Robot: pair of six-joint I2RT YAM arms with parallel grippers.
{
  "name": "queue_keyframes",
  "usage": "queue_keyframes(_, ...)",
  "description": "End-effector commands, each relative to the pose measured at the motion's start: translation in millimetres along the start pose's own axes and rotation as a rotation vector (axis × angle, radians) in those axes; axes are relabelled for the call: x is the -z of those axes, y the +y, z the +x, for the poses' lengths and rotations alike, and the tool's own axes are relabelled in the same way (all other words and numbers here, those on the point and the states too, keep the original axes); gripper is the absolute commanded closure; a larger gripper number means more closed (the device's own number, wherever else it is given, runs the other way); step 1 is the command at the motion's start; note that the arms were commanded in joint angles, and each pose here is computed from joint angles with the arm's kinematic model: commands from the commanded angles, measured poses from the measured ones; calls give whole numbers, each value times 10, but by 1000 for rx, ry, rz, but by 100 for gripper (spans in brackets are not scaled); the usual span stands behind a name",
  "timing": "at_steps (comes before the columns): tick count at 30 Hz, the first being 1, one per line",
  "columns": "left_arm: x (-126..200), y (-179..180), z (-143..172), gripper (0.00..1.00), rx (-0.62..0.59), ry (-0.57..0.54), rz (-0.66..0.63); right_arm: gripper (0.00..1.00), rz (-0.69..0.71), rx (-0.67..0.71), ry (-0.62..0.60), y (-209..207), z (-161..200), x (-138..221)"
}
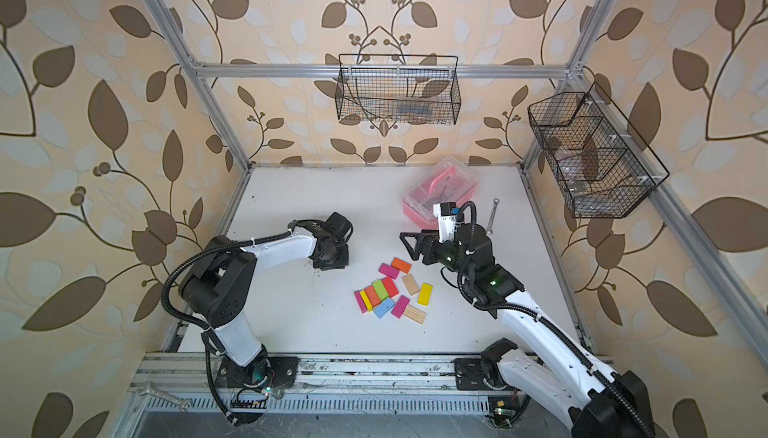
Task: Assemble the number 7 with building blocks
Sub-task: Assemble the building block at the center of the board.
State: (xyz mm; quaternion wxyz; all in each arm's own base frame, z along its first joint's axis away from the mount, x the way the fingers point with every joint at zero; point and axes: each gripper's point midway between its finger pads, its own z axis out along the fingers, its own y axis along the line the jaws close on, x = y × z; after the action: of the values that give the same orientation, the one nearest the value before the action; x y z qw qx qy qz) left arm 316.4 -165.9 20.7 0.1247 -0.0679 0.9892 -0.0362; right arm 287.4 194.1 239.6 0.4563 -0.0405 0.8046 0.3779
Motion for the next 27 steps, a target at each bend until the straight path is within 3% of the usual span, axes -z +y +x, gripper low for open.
queue_keyframes(1, 2, -56, -144, 74, -9, -19, 27, 15, 4, 15, -12, 6, -46, -39)
queue_keyframes(10, -100, -23, -230, 68, -25, 3, 19, 15, 9, 7, -5, -24, -35, -108)
queue_keyframes(18, -70, 18, -196, 46, -40, 9, 4, 12, 15, -4, -5, -41, -31, -133)
queue_keyframes(24, 33, 36, -170, 40, -34, -7, 18, 11, 14, -11, -6, -34, -22, -141)
queue_keyframes(27, 232, -2, -217, 37, -30, -47, 55, 11, 21, -16, 3, -40, -2, -152)
